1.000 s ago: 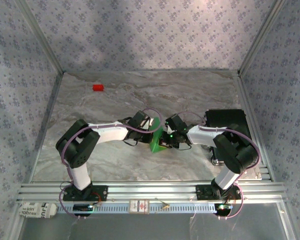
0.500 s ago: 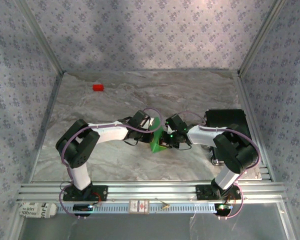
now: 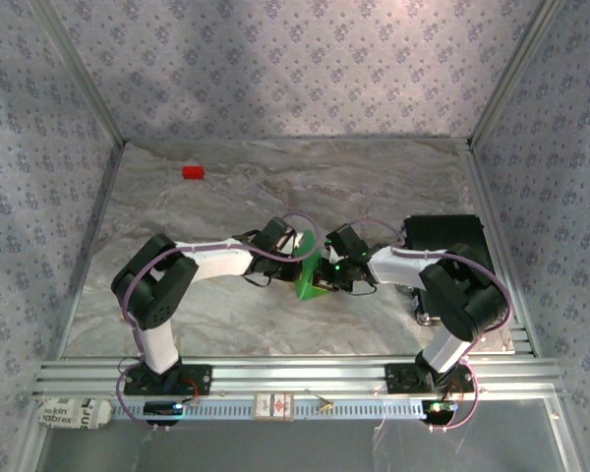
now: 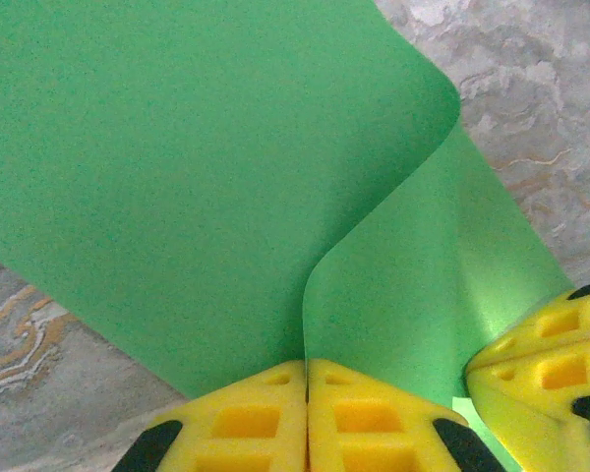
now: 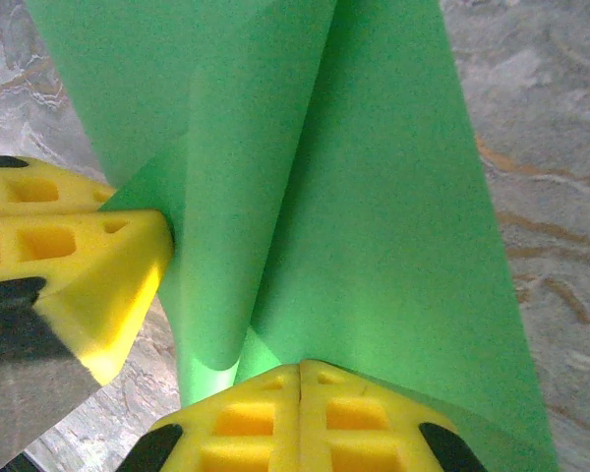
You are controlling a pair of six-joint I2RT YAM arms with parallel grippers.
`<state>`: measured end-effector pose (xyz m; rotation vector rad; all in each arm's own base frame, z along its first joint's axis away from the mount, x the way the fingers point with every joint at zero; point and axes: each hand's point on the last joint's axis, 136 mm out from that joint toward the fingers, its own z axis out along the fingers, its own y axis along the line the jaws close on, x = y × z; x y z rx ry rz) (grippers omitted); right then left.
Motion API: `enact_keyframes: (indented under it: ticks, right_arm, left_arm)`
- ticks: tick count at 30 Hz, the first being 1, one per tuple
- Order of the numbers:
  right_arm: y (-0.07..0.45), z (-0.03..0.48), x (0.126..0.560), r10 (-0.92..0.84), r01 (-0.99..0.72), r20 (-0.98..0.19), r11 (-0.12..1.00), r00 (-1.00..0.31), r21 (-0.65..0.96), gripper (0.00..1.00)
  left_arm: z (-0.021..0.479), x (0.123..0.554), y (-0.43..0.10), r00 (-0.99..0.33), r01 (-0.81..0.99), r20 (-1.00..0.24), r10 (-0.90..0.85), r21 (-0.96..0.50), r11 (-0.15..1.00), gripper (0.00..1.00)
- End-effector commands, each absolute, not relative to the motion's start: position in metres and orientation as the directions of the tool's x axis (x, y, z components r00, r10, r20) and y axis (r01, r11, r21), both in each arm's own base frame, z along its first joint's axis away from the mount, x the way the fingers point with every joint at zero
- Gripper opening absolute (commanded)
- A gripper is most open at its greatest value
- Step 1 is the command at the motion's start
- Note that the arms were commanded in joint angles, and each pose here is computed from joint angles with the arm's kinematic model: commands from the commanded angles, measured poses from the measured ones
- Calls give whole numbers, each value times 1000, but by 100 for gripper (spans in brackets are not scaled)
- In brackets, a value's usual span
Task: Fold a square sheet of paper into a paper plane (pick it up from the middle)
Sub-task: Fold the triangle a second time at the center of the table.
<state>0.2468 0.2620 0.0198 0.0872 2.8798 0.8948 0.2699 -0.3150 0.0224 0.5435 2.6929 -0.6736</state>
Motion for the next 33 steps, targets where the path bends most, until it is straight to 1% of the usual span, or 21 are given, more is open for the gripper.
enact_keyframes:
  ticks: [1, 6, 12, 14, 16, 19, 22, 26, 33]
  right_arm:
    - [247, 1, 235, 87, 47, -55, 860, -995, 508, 1]
    - [247, 3, 235, 89, 44, -63, 857, -994, 514, 2]
    - [250, 28, 253, 135, 40, -127, 823, -983, 567, 3]
    - [251, 39, 261, 170, 49, -143, 794, -975, 605, 2]
    - [253, 46, 269, 192, 59, -136, 758, -972, 650, 0]
    - [264, 58, 279, 210, 47, -141, 698, -968, 714, 0]
    - [276, 66, 288, 211, 33, -145, 664, -967, 747, 0]
    - [285, 66, 293, 204, 28, -141, 653, -969, 757, 0]
    - [292, 51, 294, 196, 49, -108, 655, -975, 754, 0]
  left_arm:
    - [23, 274, -319, -874, 444, -390, 292, -390, 807, 8]
    - [19, 273, -319, -876, 445, -379, 300, -389, 807, 7]
    - [17, 271, -317, -877, 446, -370, 307, -384, 809, 7]
    - [17, 271, -317, -877, 444, -370, 306, -384, 809, 7]
    - [17, 271, -317, -877, 445, -369, 308, -383, 809, 7]
    - [16, 271, -317, -877, 444, -368, 307, -383, 810, 7]
    - [16, 271, -317, -878, 444, -368, 308, -382, 810, 7]
    - [16, 272, -318, -877, 445, -368, 308, -384, 809, 7]
    - [15, 271, -318, -879, 443, -365, 307, -385, 810, 7]
